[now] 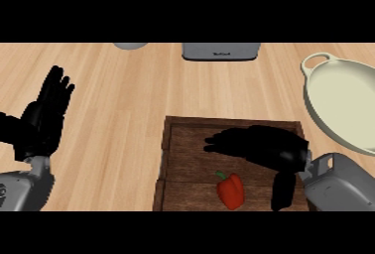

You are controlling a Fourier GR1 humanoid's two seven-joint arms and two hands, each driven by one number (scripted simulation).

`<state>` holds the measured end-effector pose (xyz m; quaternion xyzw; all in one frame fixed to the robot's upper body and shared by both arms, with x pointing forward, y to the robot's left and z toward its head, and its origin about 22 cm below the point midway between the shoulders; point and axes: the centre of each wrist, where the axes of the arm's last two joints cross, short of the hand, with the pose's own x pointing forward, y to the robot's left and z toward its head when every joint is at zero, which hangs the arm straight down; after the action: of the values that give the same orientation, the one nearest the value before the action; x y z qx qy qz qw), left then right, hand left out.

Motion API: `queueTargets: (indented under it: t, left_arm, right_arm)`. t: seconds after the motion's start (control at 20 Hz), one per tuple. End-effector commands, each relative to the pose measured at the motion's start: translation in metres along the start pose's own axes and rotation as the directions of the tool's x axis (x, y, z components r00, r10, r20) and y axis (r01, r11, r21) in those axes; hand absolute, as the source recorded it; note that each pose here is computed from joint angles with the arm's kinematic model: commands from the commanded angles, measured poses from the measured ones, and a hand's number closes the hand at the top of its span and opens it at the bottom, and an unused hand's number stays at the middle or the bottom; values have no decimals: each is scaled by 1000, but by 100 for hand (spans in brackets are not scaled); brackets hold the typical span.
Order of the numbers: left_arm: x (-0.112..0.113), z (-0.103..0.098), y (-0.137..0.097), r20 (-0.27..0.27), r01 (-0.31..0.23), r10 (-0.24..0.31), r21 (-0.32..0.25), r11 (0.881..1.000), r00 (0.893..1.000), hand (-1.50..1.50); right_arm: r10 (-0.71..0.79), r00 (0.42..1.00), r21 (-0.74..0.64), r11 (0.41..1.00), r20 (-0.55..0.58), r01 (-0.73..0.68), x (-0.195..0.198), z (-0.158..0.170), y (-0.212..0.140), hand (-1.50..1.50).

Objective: Pick the bell pepper from the tray and place it in the pot

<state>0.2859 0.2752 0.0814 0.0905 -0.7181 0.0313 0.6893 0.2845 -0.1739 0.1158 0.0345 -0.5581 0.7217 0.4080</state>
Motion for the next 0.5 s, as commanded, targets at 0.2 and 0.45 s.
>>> queueTargets:
  t: [0.2, 0.45]
  left_arm:
    - [-6, -1, 7, 22, 10, -10, 0, 1000, 1000, 0]
    - [7, -3, 12, -9, -3, 3, 7, 1000, 1000, 0]
  right_arm:
    - [-7, 999, 43, 999, -42, 9, 19, -14, 15, -150]
    - [49, 992, 74, 996, -116, -40, 23, -14, 43, -150]
